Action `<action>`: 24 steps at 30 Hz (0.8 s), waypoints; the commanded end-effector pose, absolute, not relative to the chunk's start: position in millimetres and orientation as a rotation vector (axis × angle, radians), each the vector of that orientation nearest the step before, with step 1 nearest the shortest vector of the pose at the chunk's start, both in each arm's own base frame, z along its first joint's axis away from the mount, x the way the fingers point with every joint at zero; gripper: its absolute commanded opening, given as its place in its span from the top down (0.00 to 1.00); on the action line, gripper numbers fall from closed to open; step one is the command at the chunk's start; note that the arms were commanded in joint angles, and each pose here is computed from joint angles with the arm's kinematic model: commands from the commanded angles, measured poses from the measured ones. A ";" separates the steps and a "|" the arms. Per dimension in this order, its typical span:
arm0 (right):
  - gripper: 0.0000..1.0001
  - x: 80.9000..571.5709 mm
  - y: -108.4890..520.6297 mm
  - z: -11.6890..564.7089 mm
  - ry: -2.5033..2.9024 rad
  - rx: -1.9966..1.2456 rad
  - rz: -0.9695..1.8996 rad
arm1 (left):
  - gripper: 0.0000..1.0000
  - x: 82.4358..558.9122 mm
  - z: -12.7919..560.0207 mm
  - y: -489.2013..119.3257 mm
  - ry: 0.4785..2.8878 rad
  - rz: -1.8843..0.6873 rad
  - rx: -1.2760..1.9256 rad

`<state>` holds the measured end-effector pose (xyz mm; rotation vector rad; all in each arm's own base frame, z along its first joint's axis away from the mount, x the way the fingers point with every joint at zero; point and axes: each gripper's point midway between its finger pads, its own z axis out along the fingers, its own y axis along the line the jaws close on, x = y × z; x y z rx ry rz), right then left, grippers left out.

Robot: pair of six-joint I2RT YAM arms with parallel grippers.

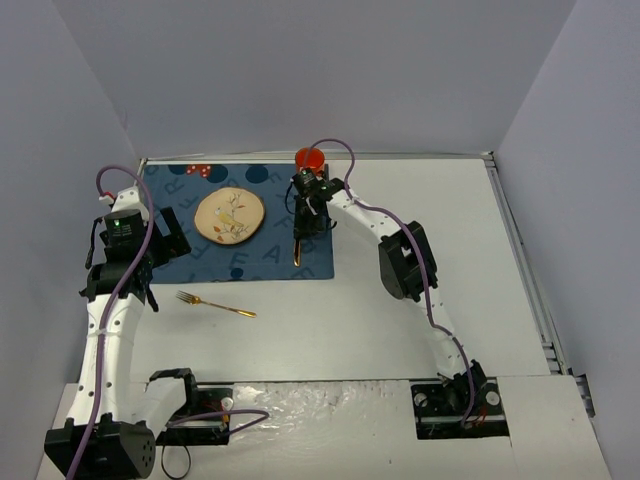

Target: Set the dinner table for one person

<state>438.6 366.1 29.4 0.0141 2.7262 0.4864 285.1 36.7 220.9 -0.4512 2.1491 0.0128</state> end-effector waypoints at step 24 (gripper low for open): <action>0.44 453.6 360.4 157.2 2.436 -0.060 0.516 | 0.03 277.8 220.6 37.3 2.137 -0.012 -0.562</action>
